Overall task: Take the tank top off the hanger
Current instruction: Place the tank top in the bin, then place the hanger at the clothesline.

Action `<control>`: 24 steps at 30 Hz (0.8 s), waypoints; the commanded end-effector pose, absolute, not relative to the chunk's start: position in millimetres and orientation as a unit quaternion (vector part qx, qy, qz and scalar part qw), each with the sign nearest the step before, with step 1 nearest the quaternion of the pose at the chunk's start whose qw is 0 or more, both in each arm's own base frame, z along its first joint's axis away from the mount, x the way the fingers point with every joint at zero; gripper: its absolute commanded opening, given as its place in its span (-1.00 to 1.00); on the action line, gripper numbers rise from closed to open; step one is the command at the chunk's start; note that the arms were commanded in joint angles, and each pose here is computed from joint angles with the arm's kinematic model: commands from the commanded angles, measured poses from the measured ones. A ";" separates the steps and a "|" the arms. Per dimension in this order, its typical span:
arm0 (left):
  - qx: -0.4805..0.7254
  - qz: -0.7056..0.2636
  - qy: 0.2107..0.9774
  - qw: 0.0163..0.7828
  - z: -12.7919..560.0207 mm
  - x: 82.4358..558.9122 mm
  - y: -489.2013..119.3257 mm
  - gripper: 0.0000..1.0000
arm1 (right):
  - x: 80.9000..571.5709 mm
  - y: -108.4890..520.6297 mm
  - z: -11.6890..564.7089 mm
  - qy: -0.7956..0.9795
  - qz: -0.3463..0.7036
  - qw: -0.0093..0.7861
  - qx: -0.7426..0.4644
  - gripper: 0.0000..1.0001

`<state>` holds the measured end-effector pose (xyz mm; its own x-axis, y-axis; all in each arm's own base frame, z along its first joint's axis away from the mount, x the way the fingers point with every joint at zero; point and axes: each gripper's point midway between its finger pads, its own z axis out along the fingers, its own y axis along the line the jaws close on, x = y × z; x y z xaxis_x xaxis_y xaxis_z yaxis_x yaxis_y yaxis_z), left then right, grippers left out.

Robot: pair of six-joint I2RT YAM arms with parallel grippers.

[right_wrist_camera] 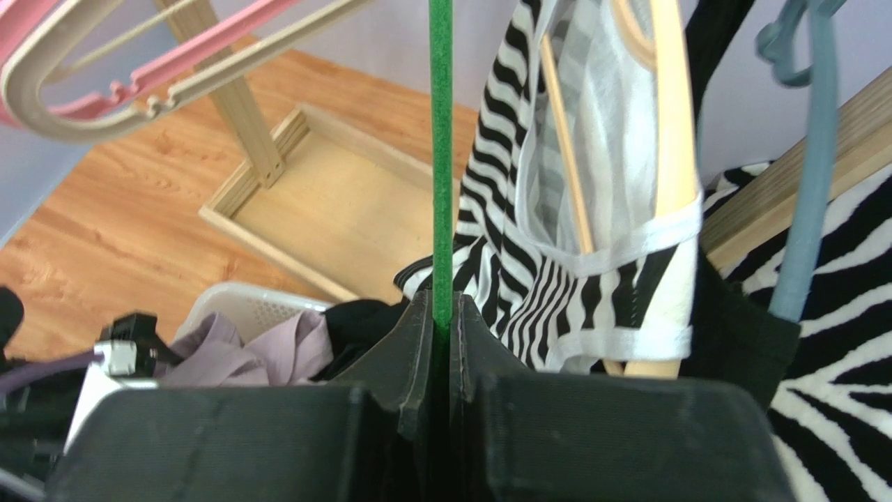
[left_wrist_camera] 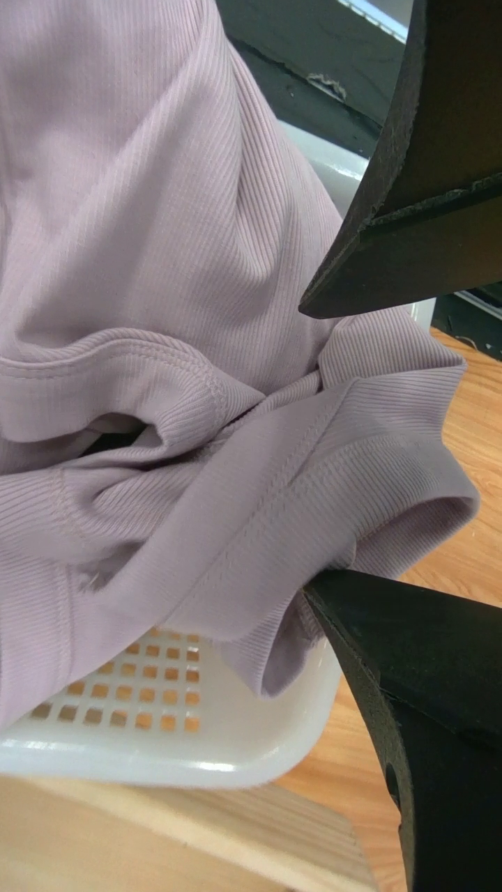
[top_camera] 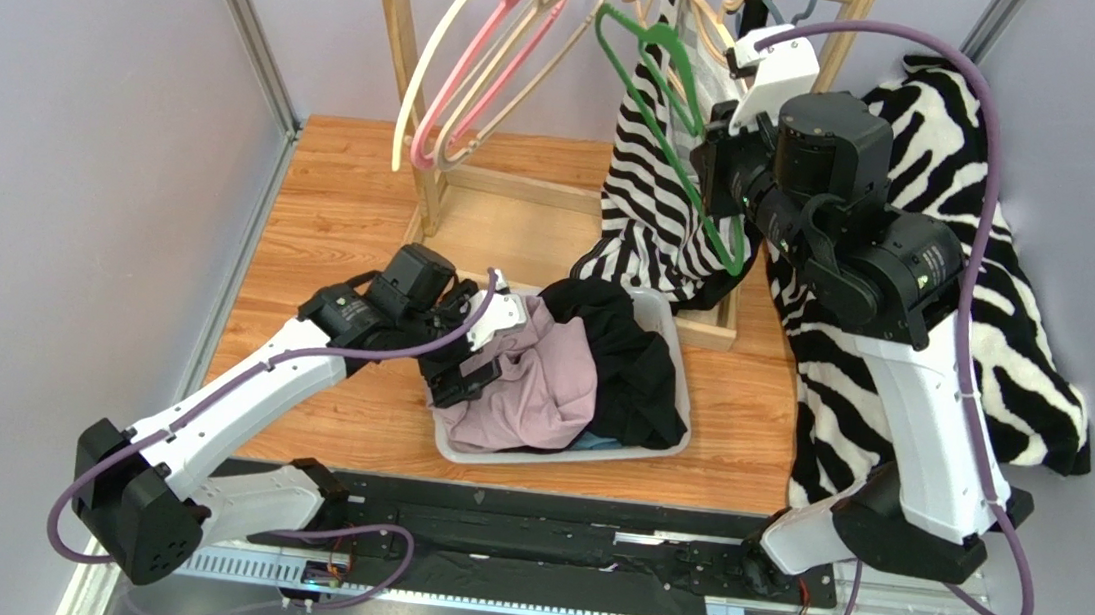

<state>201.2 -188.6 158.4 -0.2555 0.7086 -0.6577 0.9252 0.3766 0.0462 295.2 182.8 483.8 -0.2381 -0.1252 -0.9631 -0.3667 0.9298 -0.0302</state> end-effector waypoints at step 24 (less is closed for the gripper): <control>0.585 -0.240 0.624 0.459 342.2 110.2 -164.5 0.97 | 409.5 225.2 509.0 0.724 0.005 0.679 -0.122 -1.00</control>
